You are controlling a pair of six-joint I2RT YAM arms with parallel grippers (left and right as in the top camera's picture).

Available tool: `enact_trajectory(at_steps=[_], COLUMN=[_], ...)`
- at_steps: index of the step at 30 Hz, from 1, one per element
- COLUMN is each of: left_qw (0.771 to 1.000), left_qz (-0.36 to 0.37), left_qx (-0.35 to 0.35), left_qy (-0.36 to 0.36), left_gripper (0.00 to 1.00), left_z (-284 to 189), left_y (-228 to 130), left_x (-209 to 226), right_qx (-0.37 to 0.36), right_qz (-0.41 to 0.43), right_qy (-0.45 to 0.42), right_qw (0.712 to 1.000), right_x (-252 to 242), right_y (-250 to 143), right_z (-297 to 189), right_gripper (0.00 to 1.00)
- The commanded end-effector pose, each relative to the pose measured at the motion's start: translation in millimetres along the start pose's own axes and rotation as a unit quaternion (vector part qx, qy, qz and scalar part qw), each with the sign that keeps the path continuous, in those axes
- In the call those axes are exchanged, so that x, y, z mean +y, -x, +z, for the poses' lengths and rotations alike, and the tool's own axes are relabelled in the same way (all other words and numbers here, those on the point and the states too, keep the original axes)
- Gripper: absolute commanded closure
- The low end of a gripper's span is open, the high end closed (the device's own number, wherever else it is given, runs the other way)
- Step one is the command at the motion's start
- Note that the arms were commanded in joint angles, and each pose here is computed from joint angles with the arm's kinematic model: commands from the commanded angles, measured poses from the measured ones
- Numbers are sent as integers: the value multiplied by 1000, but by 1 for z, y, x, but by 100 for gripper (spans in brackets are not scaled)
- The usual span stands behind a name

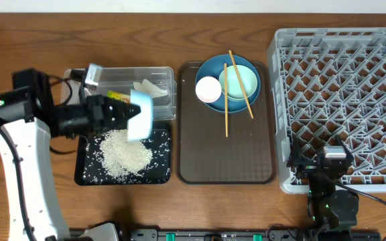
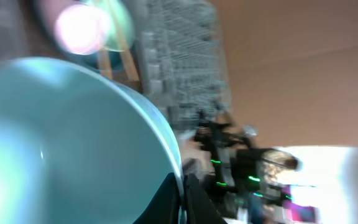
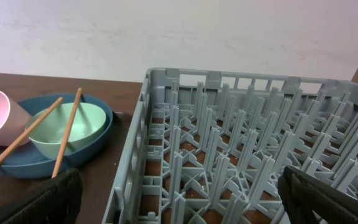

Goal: Sort waste into correct bins and load items into the dishwasher rack
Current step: 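Shake the tilted light-blue bowl over the black tray with the left gripper, then carry the empty bowl back and set it on the brown tray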

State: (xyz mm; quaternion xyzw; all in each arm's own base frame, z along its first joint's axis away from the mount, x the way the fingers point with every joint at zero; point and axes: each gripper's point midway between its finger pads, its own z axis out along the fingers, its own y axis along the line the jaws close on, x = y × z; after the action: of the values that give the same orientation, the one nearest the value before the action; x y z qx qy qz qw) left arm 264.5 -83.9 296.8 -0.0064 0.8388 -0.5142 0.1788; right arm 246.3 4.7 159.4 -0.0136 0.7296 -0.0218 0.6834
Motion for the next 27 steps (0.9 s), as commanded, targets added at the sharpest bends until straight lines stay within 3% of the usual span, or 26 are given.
enact_trajectory(at_steps=[1, 9, 18, 27], left_qw=[985, 974, 940, 916], left_qz=[-93, -28, 60, 98], left_qx=[-6, 20, 93, 177], left_qy=[144, 225, 324, 345], left_gripper=[94, 94, 94, 94], left_z=[1, 56, 126, 191], left_y=[-2, -13, -61, -106], left_x=[28, 11, 14, 25], right_qx=[1, 1, 1, 1], right_qz=[7, 6, 6, 6], right_qy=[-8, -8, -8, -8], right_qw=[1000, 1000, 1000, 1000], right_x=[-3, -3, -3, -3], right_y=[-1, -1, -1, -1], right_z=[0, 0, 0, 0], right_gripper=[1, 1, 1, 1])
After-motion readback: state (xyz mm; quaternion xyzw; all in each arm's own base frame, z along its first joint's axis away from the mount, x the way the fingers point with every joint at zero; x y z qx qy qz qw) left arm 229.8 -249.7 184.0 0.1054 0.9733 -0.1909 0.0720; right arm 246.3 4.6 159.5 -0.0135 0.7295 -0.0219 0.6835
